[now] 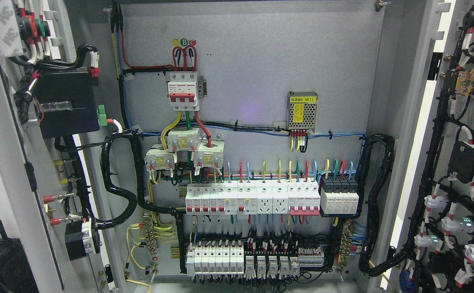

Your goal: Open door with both hands

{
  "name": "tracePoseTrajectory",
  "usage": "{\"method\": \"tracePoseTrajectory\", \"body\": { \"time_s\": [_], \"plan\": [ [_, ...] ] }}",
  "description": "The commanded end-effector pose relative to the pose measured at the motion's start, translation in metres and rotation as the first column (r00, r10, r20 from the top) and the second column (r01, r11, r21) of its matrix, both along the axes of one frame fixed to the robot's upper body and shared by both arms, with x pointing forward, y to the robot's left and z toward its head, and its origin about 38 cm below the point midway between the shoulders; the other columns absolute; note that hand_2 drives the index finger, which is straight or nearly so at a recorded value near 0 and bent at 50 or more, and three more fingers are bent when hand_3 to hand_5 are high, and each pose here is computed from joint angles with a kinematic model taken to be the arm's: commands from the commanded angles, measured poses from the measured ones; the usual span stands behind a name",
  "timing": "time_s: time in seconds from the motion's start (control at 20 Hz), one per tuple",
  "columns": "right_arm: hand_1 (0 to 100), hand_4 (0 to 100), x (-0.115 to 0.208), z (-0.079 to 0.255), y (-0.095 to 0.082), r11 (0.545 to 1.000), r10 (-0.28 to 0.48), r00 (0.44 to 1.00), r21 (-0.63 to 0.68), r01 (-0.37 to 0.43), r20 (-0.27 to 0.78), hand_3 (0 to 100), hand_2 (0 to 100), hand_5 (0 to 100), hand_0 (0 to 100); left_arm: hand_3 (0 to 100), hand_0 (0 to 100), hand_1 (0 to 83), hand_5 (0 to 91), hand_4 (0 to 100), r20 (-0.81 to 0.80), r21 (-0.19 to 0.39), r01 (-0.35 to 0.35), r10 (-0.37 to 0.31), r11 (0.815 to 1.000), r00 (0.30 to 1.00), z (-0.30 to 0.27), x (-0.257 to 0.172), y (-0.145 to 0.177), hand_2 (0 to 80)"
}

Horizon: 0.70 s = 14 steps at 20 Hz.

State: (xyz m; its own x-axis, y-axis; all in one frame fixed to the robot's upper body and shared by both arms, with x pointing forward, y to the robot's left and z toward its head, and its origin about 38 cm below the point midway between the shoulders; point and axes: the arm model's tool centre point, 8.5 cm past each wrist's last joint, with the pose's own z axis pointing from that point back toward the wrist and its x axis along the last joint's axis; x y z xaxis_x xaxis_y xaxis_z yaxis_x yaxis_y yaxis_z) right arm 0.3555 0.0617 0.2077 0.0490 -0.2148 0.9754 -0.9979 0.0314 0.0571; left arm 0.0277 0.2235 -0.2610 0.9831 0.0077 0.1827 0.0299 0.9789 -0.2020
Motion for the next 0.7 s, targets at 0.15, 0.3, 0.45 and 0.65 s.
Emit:
{"method": "tracePoseTrajectory", "body": {
  "time_s": [0.15, 0.3, 0.45, 0.65],
  "plan": [
    [0, 0, -0.0063, -0.0044, 0.0069, 0.999, 0.017, 1.000, -0.036, -0.016, 0.020, 0, 0, 0, 0, 0, 0, 0.0, 0.0, 4, 0.031, 0.000, 0.003, -0.003, 1.000, 1.000, 0.0011, 0.0197, -0.0001, 0.0],
    [0, 0, -0.0051, -0.0060, 0.0074, 0.999, 0.012, 1.000, -0.049, -0.011, 0.026, 0, 0, 0, 0, 0, 0, 0.0, 0.0, 4, 0.031, 0.000, 0.003, -0.003, 1.000, 1.000, 0.0011, 0.0197, -0.0001, 0.0],
    [0, 0, -0.0034, -0.0056, 0.0078, 0.999, -0.003, 1.000, -0.051, 0.005, 0.025, 0, 0, 0, 0, 0, 0, 0.0, 0.0, 4, 0.031, 0.000, 0.001, -0.001, 1.000, 1.000, 0.0011, 0.0198, 0.0000, 0.0],
    [0, 0, -0.0046, -0.0057, 0.0092, 0.999, -0.002, 1.000, -0.052, 0.004, 0.027, 0, 0, 0, 0, 0, 0, 0.0, 0.0, 4, 0.031, 0.000, 0.003, -0.003, 1.000, 1.000, 0.0011, 0.0197, -0.0001, 0.0]
  ]
}}
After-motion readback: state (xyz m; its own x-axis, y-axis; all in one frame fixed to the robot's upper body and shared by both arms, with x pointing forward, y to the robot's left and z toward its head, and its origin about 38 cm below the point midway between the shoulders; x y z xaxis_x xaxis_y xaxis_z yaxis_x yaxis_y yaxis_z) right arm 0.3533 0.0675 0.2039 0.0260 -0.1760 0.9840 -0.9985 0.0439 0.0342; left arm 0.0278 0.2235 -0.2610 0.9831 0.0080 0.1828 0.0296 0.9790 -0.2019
